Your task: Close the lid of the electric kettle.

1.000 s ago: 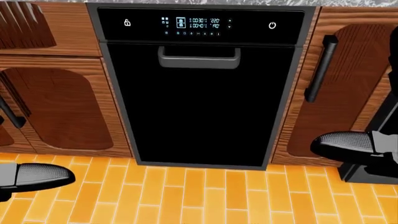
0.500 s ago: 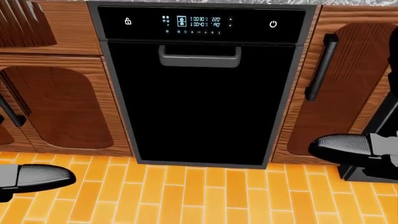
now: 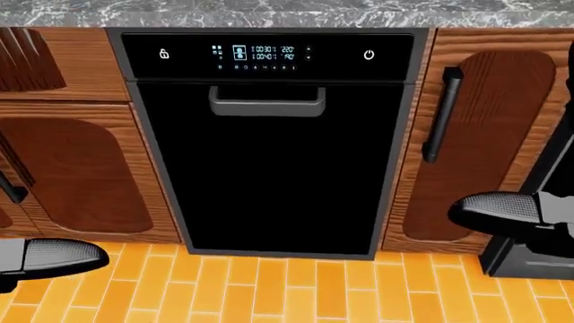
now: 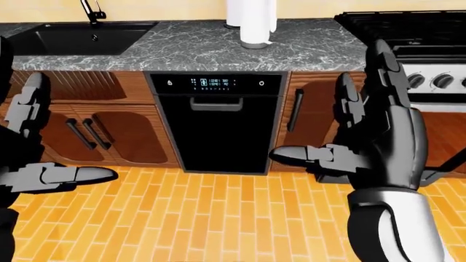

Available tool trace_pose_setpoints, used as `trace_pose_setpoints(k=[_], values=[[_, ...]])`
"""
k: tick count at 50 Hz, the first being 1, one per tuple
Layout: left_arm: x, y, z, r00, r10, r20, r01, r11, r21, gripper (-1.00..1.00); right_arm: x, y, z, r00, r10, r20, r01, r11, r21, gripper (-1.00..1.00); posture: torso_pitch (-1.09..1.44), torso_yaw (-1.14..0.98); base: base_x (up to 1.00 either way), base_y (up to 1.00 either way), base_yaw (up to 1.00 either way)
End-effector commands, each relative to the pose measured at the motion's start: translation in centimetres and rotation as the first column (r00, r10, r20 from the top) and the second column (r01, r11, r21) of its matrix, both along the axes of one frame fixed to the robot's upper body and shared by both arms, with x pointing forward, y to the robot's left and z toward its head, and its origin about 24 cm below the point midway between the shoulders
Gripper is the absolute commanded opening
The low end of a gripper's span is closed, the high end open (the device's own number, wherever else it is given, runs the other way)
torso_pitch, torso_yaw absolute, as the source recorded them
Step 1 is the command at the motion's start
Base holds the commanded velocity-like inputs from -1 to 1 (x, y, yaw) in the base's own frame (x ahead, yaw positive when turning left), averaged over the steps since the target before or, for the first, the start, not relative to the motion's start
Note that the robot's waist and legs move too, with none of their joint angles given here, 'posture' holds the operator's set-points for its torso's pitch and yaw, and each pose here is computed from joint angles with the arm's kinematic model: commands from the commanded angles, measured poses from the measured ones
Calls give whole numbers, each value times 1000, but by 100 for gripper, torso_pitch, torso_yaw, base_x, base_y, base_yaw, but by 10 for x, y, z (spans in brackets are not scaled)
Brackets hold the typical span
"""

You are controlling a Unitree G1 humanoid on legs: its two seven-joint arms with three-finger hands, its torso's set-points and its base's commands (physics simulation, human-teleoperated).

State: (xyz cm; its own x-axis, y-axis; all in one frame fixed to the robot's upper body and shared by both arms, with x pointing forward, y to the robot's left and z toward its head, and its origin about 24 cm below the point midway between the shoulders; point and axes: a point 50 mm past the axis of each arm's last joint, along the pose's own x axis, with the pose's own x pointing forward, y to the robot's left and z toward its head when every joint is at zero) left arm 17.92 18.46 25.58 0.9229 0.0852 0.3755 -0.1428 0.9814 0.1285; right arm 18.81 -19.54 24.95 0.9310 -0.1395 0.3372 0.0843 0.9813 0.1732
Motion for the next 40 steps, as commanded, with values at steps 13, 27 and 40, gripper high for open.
trace_pose_setpoints(k=[13, 27, 40], values=[[-1, 0, 7, 998, 10, 58, -11, 1000, 4, 100, -2, 0, 6, 999, 3, 41, -3, 1000, -4, 100, 0, 0, 12, -6, 0], [-1, 0, 7, 998, 8, 55, -9, 1000, 4, 100, -2, 0, 7, 999, 2, 41, -2, 1000, -5, 100, 0, 0, 12, -6, 0], [-2, 1, 8, 998, 10, 58, -11, 1000, 2, 100, -3, 1, 6, 999, 4, 42, -4, 1000, -6, 100, 0, 0, 12, -6, 0]])
